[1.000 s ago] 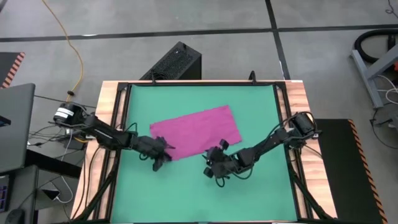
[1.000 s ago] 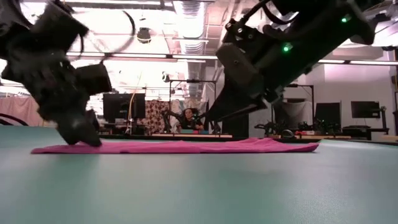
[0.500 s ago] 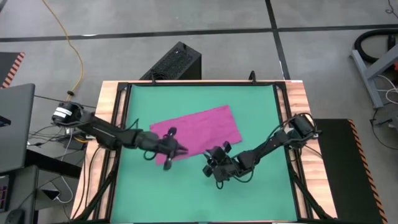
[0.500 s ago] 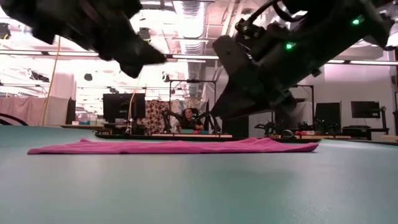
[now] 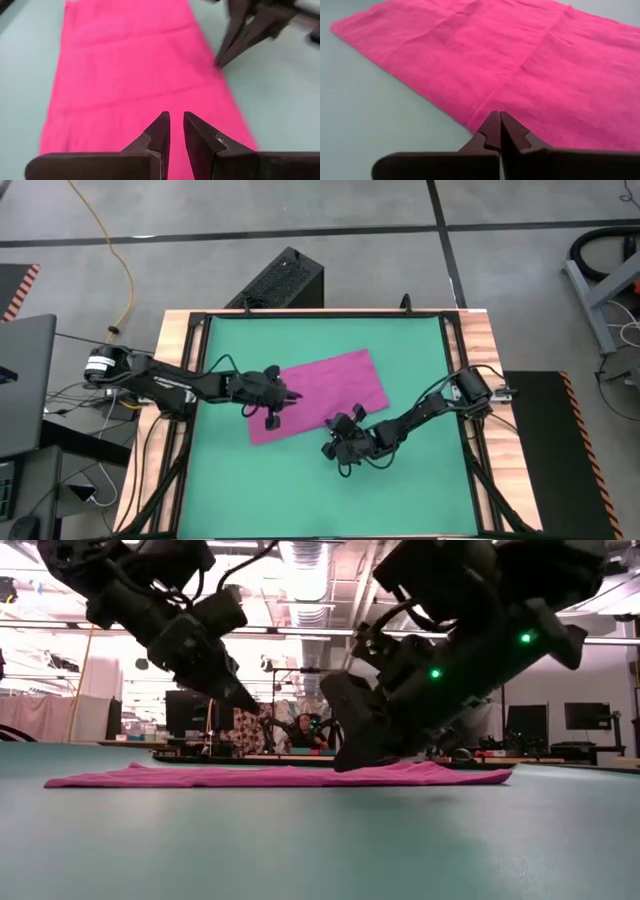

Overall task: Roll towel
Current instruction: Fold the pink towel

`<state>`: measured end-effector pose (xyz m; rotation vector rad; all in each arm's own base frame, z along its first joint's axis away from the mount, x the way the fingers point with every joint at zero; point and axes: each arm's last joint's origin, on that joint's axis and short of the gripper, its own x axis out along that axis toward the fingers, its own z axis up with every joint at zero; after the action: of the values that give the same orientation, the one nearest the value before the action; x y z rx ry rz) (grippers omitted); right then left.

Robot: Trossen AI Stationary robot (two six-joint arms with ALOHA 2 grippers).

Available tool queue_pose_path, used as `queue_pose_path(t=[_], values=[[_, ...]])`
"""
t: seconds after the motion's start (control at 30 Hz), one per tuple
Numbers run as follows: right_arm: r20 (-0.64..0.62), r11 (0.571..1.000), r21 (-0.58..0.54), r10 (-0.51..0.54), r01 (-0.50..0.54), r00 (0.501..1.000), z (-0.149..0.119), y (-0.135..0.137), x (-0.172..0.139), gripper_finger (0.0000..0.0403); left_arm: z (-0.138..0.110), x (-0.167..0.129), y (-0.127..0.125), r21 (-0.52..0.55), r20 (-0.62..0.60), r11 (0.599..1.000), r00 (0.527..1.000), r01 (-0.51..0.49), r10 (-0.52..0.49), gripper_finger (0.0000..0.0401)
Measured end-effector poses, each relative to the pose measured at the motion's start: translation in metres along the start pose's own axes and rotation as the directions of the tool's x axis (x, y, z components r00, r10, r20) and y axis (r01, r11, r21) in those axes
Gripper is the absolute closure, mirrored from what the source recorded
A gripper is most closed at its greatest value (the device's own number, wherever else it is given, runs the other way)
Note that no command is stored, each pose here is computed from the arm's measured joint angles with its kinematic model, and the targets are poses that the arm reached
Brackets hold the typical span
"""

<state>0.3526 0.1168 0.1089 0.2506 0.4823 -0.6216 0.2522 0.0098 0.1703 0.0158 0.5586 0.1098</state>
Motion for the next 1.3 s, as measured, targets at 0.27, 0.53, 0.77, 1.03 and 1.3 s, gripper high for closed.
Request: queue_pose_path(t=[0.27,0.53,0.77,1.03,1.3], values=[[-0.06,0.999,-0.001,-0.033,0.033,0.998,-0.007,-0.005,-0.002,0.0396,-0.044,0.0,0.015,-0.023,-0.114,0.998,0.992,-0.057,0.054,0.0356],[-0.059,1.0,0.005,0.004,-0.004,0.998,-0.012,0.003,-0.011,0.0396,-0.075,-0.001,0.022,-0.123,-0.14,0.984,0.984,-0.129,0.111,0.0397],[-0.051,0.998,0.008,0.056,-0.056,0.997,-0.013,0.018,-0.024,0.0396,-0.082,0.003,-0.002,-0.27,-0.185,0.961,0.983,-0.054,0.004,0.0401],[-0.014,0.998,0.005,0.058,-0.058,0.998,-0.012,0.027,-0.033,0.0396,-0.07,0.019,-0.058,-0.456,0.021,0.859,0.967,0.234,-0.252,0.0401],[-0.025,0.999,0.042,-0.029,0.03,0.999,-0.018,0.018,-0.034,0.0396,-0.008,0.026,-0.084,-0.249,0.254,0.884,0.907,0.396,-0.335,0.0401]])
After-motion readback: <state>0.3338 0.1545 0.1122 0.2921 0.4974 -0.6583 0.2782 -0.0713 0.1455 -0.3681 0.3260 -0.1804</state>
